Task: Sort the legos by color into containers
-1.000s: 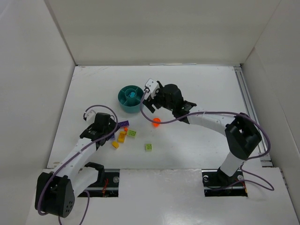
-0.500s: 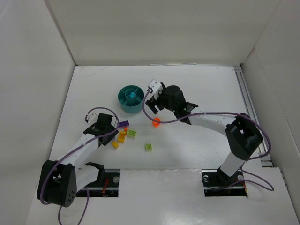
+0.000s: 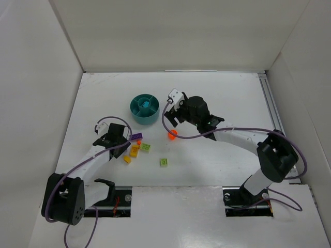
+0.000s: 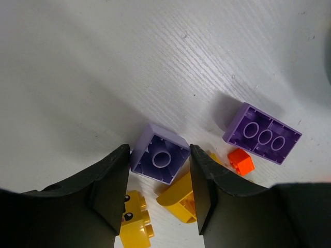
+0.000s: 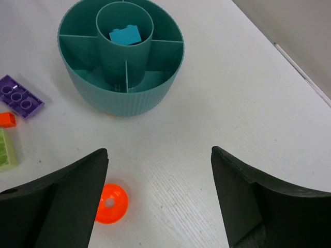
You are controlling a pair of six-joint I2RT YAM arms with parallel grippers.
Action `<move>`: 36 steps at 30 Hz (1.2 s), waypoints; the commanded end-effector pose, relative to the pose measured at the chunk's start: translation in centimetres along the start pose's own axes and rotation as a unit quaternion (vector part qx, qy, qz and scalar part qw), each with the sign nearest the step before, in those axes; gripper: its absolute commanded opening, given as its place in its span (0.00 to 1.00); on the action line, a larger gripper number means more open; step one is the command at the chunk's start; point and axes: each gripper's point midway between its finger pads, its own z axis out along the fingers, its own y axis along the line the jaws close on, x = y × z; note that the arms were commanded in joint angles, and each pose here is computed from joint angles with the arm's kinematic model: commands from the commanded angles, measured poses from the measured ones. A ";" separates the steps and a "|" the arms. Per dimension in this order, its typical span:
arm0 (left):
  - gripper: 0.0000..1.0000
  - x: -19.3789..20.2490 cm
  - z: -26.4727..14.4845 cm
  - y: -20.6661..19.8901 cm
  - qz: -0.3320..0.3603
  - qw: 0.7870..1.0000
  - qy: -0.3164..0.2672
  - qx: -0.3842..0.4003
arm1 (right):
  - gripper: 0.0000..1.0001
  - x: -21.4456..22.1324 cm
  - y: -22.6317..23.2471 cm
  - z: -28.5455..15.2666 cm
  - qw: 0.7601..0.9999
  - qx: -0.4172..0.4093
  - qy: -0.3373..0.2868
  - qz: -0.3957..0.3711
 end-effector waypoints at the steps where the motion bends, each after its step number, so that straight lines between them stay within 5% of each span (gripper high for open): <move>1: 0.35 -2.0 -1.3 -1.0 0.004 1.000 -0.025 0.004 | 0.85 -2.6 -1.0 -1.7 0.999 0.021 -0.039 0.006; 15: 0.36 -13.0 -7.1 -14.1 0.038 0.972 -0.162 0.166 | 0.85 0.6 -5.2 -8.7 0.993 0.098 -0.039 0.046; 29: 0.36 -13.8 -3.5 -21.1 0.086 0.973 -0.125 0.175 | 0.86 2.1 -8.5 -11.3 0.987 0.146 -0.034 0.063; 36: 0.64 -13.3 -3.2 -21.5 0.098 0.973 -0.115 0.173 | 0.86 2.8 -8.6 -11.5 0.987 0.148 -0.025 0.065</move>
